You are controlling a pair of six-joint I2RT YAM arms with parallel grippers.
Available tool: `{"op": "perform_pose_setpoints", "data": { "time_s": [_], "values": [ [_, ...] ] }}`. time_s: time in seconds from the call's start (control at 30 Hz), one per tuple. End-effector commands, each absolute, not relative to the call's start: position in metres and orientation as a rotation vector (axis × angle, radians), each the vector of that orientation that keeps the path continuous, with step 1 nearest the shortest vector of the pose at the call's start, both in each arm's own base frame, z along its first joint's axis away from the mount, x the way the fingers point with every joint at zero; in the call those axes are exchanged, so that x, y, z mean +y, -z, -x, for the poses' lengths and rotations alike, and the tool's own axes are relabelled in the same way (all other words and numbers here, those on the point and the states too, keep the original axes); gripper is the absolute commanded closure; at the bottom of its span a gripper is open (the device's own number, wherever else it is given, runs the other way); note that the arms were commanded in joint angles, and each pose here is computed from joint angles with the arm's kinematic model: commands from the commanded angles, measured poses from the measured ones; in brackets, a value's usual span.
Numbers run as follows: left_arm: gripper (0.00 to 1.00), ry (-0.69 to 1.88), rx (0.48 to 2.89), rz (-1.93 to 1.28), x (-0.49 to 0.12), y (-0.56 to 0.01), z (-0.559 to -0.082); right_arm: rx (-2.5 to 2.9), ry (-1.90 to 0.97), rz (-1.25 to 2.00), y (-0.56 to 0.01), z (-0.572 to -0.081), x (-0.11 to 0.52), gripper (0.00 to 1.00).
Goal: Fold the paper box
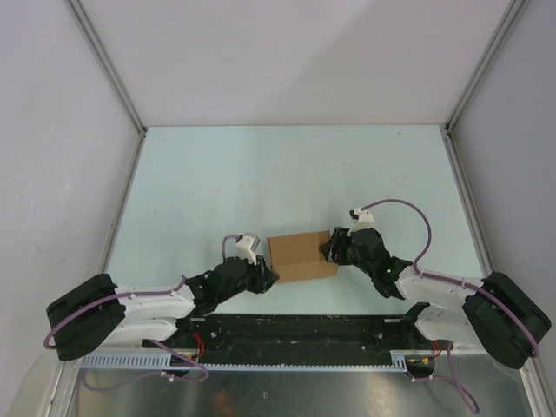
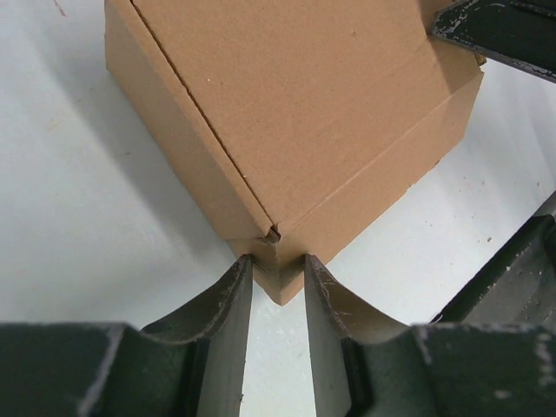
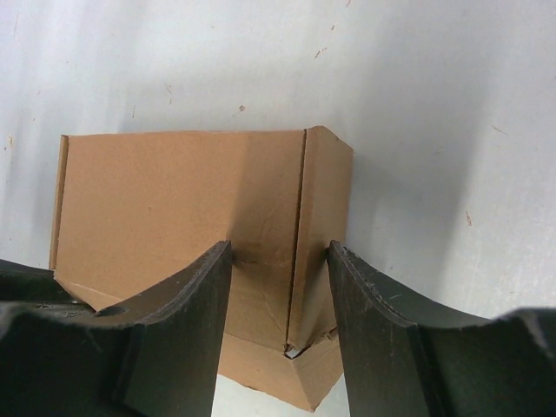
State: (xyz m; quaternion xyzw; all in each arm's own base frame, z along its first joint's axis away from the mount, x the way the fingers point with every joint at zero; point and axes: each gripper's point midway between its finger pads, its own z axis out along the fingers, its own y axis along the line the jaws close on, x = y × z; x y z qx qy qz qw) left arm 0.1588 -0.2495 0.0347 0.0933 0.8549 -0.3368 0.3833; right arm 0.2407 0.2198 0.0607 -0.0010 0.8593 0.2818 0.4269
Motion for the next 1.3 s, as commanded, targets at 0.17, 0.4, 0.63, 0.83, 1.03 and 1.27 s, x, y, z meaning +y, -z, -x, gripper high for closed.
{"op": "perform_pose_setpoints", "data": {
  "time_s": [0.17, 0.4, 0.63, 0.83, 1.03, 1.27],
  "values": [
    [0.66, 0.868, 2.118, -0.246, -0.257, -0.052, -0.167, 2.116, -0.703, 0.014, -0.067, -0.245, 0.221, 0.47],
    [0.64, 0.896, 2.09, -0.244, -0.255, -0.06, -0.165, 2.082, -0.661, -0.004, -0.083, -0.247, 0.21, 0.35],
    [0.62, 0.915, 2.078, -0.253, -0.256, -0.065, -0.163, 2.034, -0.616, -0.041, -0.105, -0.235, 0.193, 0.32],
    [0.6, 0.908, 2.079, -0.251, -0.256, -0.065, -0.164, 2.096, -0.584, -0.032, -0.093, -0.216, 0.193, 0.3],
    [0.6, 0.904, 2.081, -0.253, -0.256, -0.064, -0.164, 2.074, -0.623, 0.022, -0.082, -0.201, 0.2, 0.26],
    [0.6, 0.901, 2.085, -0.259, -0.259, -0.065, -0.165, 2.051, -0.653, 0.036, -0.083, -0.198, 0.197, 0.28]
  ]
}}
